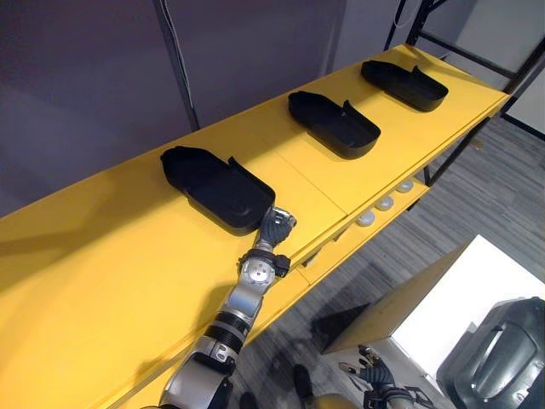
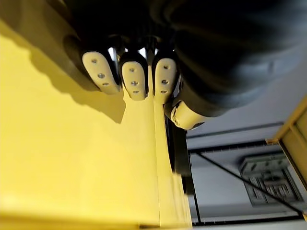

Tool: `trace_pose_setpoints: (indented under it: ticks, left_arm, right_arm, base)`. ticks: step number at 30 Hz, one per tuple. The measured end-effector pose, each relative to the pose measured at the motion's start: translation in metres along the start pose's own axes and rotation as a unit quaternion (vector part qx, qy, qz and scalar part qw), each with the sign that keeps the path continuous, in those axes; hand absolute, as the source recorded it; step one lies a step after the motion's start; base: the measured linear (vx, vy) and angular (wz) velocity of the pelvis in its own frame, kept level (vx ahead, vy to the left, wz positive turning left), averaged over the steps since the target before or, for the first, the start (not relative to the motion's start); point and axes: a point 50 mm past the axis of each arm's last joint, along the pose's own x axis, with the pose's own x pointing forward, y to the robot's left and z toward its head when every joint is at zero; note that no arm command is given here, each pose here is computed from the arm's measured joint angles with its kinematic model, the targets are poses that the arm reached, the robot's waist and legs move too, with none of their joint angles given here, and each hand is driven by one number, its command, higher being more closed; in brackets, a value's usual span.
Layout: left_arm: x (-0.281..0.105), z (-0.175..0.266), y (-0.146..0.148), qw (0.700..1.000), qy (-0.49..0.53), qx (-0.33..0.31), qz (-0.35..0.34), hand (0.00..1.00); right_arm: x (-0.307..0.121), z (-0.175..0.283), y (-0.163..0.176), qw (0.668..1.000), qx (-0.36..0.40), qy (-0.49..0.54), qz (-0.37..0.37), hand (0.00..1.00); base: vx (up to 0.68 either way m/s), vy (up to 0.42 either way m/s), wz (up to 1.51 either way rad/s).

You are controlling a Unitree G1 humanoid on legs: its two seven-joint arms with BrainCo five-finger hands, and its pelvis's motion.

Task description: Walk over and take plastic housings, then place them on the shelf

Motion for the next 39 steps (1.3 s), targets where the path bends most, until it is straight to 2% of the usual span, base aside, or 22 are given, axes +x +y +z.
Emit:
trace_pose_setpoints:
  ticks: [9, 17, 22, 24, 28, 30, 33, 35, 36, 39]
  left_arm:
    - [0.002, -0.003, 0.013, 0.999, 0.008, -0.008, 0.030, 1.00]
    - [-0.005, 0.010, 0.003, 0.999, -0.025, -0.021, 0.011, 1.00]
    - [-0.028, 0.068, -0.010, 0.984, -0.162, -0.066, -0.035, 1.00]
    - [-0.042, 0.095, -0.008, 0.969, -0.229, -0.086, -0.045, 1.00]
    - [-0.082, 0.140, 0.018, 0.915, -0.369, -0.157, -0.035, 1.00]
    - [-0.097, 0.148, 0.037, 0.895, -0.407, -0.180, -0.009, 1.00]
    - [-0.117, 0.139, 0.078, 0.880, -0.425, -0.196, 0.077, 1.00]
    - [-0.136, 0.119, 0.115, 0.876, -0.405, -0.195, 0.173, 1.00]
    - [-0.141, 0.113, 0.123, 0.875, -0.397, -0.193, 0.198, 1.00]
    - [-0.171, 0.078, 0.161, 0.866, -0.330, -0.170, 0.336, 1.00]
  right_arm:
    - [0.000, 0.000, 0.000, 1.000, 0.000, 0.000, 0.000, 0.00]
    - [0.000, 0.000, 0.000, 1.000, 0.000, 0.000, 0.000, 0.00]
    - [-0.001, -0.004, -0.001, 1.000, 0.001, 0.008, -0.001, 0.00]
    - [-0.001, -0.005, -0.001, 1.000, 0.001, 0.009, -0.002, 0.00]
    - [-0.004, -0.017, -0.005, 0.999, 0.004, 0.032, -0.007, 0.00]
    - [-0.005, -0.019, -0.006, 0.999, 0.008, 0.037, -0.009, 0.00]
    - [-0.004, -0.020, -0.005, 0.999, 0.008, 0.040, -0.008, 0.00]
    - [-0.004, -0.020, -0.004, 0.999, 0.009, 0.040, -0.010, 0.00]
    - [-0.004, -0.020, -0.004, 0.999, 0.009, 0.039, -0.011, 0.00]
    - [-0.003, -0.016, -0.002, 0.999, 0.012, 0.030, -0.010, 0.00]
  base:
    - [0.00, 0.000, 0.00]
    - [0.00, -0.002, 0.09]
    - [0.00, 0.004, 0.15]
    - [0.00, 0.003, 0.10]
    - [0.00, -0.004, 0.43]
    - [0.00, -0.005, 0.51]
    - [-0.01, -0.003, 0.59]
    - [0.01, 0.003, 0.56]
    - [0.01, 0.006, 0.45]
    - [0.02, 0.018, 0.32]
